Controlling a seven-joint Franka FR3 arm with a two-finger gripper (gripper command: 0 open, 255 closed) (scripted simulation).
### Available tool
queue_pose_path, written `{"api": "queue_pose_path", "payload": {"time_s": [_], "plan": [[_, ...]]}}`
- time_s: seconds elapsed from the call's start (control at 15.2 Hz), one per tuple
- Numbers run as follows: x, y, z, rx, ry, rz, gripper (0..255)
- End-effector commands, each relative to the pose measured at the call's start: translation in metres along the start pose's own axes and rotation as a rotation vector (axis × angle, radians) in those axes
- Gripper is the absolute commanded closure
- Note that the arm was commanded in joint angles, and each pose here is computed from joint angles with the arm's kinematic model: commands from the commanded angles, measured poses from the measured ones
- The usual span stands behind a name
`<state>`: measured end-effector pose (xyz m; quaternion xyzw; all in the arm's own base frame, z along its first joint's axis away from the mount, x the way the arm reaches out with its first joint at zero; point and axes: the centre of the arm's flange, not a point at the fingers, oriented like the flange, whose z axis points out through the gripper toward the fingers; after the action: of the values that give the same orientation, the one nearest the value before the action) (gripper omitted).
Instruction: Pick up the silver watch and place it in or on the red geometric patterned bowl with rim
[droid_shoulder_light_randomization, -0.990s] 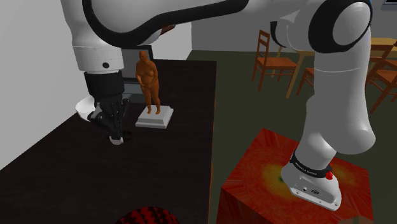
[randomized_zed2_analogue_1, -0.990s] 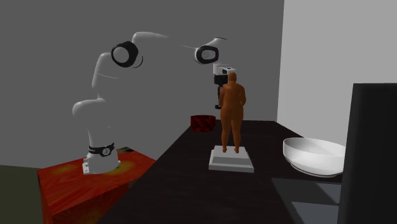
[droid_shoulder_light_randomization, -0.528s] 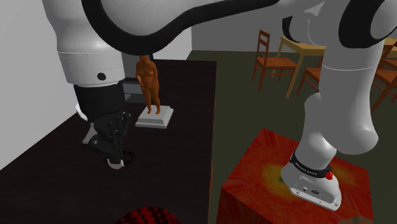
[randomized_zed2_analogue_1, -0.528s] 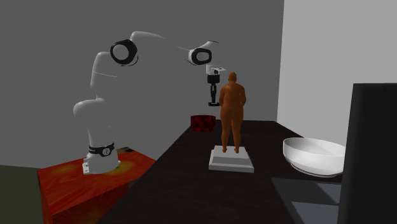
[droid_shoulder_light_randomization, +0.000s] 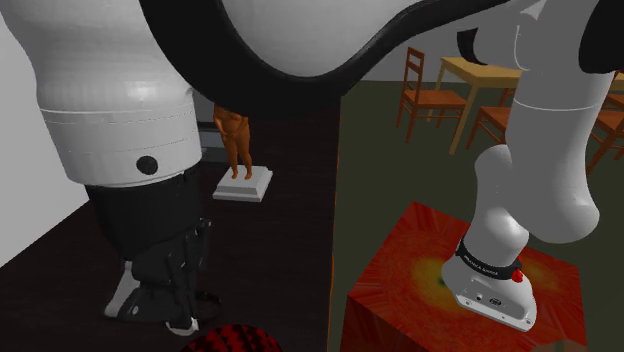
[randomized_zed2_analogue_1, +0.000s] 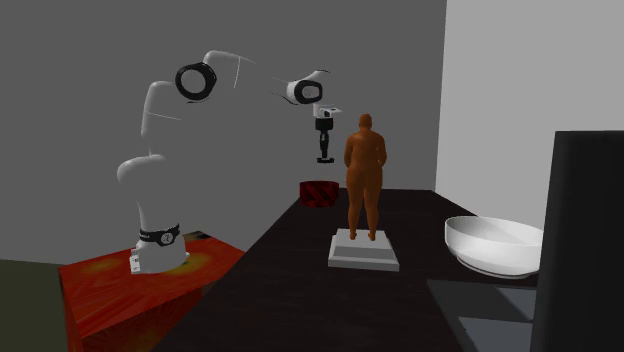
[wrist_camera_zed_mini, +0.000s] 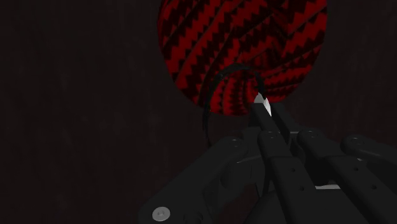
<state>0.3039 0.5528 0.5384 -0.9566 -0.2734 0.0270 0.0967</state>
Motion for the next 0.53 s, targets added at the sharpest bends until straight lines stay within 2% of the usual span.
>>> {"api": "queue_pose_path", "payload": {"time_s": [0.0,0.2,0.46], "plan": [[-0.015,-0.024,0.004,0.0,0.001,0.001,255],[-0.033,-0.054,0.008,0.0,0.001,0.001,255],[-0.033,-0.05,0.029,0.0,0.001,0.001,255]]}}
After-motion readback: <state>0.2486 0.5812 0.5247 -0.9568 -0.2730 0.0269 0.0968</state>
